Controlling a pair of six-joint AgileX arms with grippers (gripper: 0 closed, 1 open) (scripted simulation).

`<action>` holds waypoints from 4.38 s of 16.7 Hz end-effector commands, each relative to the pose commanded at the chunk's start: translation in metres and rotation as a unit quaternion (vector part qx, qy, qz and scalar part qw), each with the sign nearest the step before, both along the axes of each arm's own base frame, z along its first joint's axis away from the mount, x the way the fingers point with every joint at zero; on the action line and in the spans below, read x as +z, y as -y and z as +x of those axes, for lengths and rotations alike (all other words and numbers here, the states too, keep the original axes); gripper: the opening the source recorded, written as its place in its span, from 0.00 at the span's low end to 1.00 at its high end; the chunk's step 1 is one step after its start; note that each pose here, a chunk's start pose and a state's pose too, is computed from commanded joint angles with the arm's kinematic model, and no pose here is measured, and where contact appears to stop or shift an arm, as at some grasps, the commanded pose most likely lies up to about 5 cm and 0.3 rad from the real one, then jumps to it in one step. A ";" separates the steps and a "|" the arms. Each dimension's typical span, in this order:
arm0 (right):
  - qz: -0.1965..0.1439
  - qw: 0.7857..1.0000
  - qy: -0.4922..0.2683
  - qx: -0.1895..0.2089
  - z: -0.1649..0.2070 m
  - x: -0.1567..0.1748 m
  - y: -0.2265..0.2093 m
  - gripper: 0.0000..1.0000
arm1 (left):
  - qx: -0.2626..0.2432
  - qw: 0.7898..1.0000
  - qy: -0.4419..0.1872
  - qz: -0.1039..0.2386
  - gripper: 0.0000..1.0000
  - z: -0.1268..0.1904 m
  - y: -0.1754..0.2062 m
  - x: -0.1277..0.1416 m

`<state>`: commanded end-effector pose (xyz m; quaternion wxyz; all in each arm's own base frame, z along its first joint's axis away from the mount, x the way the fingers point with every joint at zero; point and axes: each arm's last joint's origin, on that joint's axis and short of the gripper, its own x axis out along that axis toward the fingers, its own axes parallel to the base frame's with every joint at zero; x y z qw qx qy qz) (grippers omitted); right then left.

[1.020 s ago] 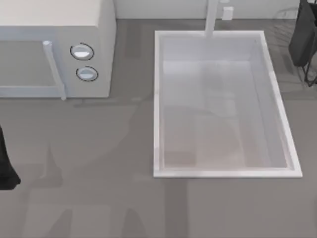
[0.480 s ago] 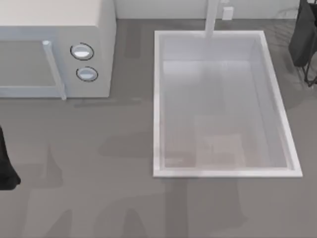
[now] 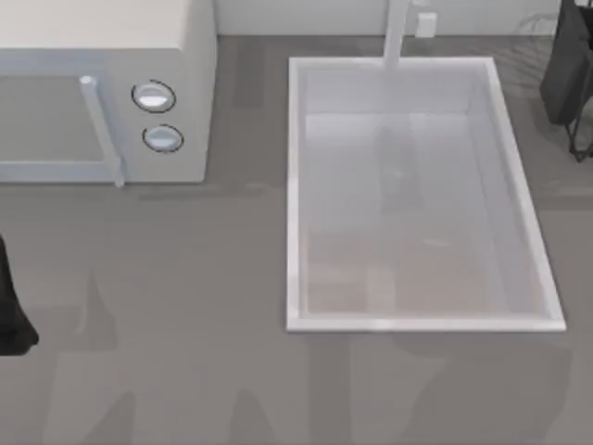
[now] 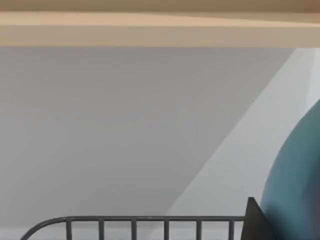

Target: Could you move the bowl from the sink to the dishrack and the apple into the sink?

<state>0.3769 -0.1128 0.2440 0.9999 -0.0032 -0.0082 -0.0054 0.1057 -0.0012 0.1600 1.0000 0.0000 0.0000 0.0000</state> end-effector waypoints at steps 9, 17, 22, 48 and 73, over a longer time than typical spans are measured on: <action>0.003 1.000 -0.008 0.000 0.002 -0.025 -0.005 0.15 | 0.000 1.000 0.000 0.000 1.00 0.000 0.000 0.000; 0.003 1.000 -0.008 0.000 0.002 -0.025 -0.005 0.75 | 0.000 1.000 0.000 0.000 1.00 0.000 0.000 0.000; 0.003 1.000 -0.008 0.000 0.002 -0.025 -0.005 1.00 | 0.000 1.000 0.000 0.000 1.00 0.000 0.000 0.000; 0.009 0.997 -0.071 0.029 -0.221 -0.033 -0.103 1.00 | 0.000 1.000 0.000 0.000 1.00 0.000 0.000 0.000; 0.003 1.000 -0.008 0.005 -0.271 -0.084 -0.112 1.00 | 0.000 1.000 0.000 0.000 1.00 0.000 0.000 0.000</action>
